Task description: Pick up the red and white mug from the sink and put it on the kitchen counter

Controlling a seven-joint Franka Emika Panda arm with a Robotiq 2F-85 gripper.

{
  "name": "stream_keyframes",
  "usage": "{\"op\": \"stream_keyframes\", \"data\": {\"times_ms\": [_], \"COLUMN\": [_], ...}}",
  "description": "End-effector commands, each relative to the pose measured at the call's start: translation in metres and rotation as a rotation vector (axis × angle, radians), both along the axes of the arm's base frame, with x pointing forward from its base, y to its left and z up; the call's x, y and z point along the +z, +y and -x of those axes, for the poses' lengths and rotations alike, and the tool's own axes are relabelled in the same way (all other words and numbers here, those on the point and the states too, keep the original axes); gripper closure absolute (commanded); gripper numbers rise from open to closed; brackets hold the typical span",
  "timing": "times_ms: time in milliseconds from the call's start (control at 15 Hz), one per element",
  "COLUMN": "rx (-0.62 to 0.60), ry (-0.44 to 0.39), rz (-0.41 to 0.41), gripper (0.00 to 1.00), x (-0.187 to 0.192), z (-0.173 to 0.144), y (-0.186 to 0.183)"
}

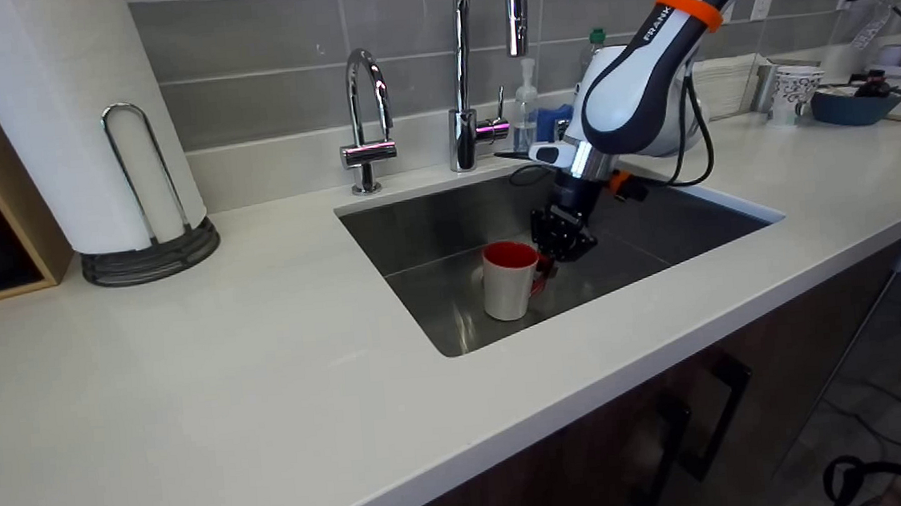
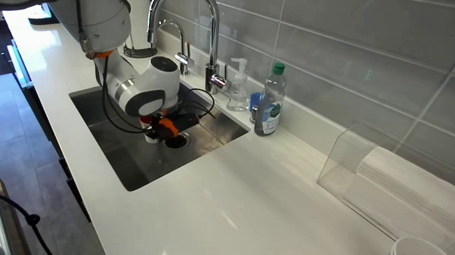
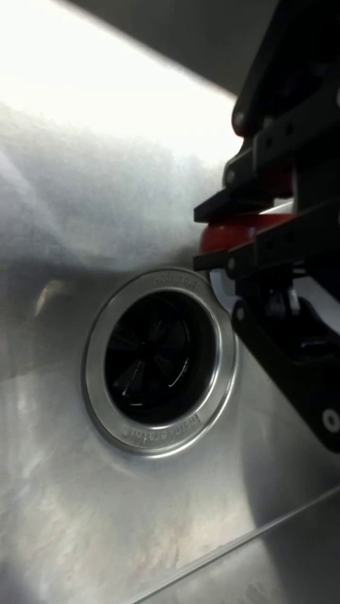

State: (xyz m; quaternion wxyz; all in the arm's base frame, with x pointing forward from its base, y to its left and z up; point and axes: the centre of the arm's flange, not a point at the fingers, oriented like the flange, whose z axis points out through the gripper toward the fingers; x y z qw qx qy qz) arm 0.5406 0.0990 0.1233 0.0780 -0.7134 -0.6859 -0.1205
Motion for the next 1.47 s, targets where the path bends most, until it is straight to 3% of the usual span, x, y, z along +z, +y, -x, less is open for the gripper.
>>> {"op": "stream_keyframes", "data": {"times_ms": [0, 467, 800, 867, 933, 1400], "rx": [-0.021, -0.127, -0.158, -0.16, -0.162, -0.156], "ry": [0.01, -0.01, -0.022, -0.02, -0.02, -0.036], "rz": [0.065, 0.152, 0.171, 0.172, 0.174, 0.188], "gripper": [0.95, 0.95, 0.95, 0.53, 0.53, 0.05], "x": [-0.002, -0.002, 0.004, 0.005, 0.005, 0.01], "z": [0.002, 0.008, 0.005, 0.005, 0.005, 0.001], "y": [0.007, 0.027, 0.036, 0.039, 0.041, 0.051]}}
